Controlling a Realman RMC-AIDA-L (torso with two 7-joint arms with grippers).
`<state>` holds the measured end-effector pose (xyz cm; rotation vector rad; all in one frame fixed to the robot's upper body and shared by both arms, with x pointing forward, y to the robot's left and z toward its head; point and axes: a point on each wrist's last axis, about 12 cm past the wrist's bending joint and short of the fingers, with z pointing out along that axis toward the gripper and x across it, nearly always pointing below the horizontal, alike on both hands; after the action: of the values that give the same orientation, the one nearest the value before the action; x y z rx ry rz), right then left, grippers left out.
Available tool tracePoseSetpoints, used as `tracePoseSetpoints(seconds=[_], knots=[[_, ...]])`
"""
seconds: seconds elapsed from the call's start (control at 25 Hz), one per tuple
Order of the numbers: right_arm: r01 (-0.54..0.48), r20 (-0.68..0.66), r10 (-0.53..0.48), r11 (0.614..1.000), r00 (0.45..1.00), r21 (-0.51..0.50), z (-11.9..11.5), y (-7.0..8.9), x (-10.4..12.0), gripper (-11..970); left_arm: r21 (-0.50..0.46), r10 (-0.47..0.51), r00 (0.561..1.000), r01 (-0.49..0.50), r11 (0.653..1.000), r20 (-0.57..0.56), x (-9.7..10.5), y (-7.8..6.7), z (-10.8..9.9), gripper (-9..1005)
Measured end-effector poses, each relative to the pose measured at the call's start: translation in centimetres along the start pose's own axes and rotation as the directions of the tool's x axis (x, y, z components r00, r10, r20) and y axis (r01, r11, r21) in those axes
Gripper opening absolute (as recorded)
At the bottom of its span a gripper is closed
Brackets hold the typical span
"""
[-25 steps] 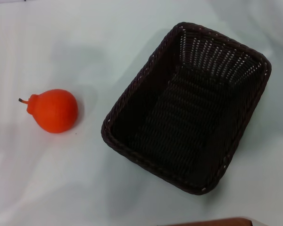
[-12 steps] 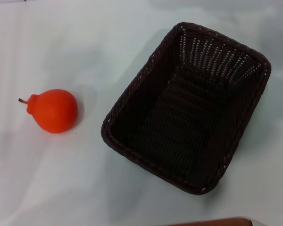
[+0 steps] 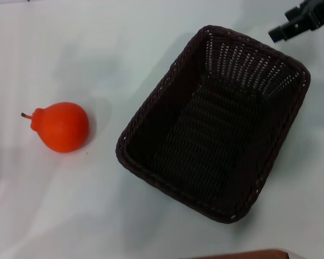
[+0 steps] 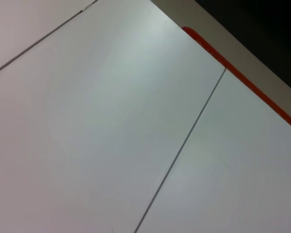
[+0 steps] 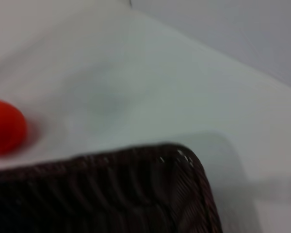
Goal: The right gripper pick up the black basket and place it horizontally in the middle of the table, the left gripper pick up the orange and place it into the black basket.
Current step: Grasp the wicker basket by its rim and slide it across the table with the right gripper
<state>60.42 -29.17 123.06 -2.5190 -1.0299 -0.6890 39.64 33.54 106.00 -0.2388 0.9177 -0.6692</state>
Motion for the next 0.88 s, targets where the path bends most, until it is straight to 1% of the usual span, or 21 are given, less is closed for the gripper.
tracePoseSetpoints(seconds=[0.12,0.36,0.68,0.8,0.84,0.88], knots=[[0.016,0.046,-0.015,1.0,0.999,-0.024,0.7,0.0,-0.1,715,-0.003,-0.007,1.0,0.007,1.0,-0.003,0.1,-0.1,-0.1,769],[0.029,0.079,-0.025,0.998,0.997,-0.047,2.5,0.0,-0.3,714,-0.007,-0.022,1.0,0.022,1.0,-0.011,0.4,-0.2,-0.3,767],[0.073,0.106,-0.065,0.994,0.992,-0.076,6.3,-0.3,0.0,715,0.009,-0.027,1.0,0.027,1.0,-0.013,0.5,-0.2,0.2,763],[0.084,0.116,-0.076,0.994,0.99,-0.068,7.8,-0.4,-0.1,714,0.013,-0.03,0.999,0.03,0.999,-0.013,0.6,-0.2,0.5,762],[0.092,0.121,-0.084,0.994,0.989,-0.063,8.6,-0.6,-0.2,698,0.012,-0.031,0.999,0.031,0.999,-0.015,0.7,-0.1,0.6,761],[0.092,0.121,-0.084,0.994,0.989,-0.063,8.6,-0.6,-0.2,682,0.012,-0.032,0.999,0.032,0.999,-0.015,0.7,-0.1,0.7,761]])
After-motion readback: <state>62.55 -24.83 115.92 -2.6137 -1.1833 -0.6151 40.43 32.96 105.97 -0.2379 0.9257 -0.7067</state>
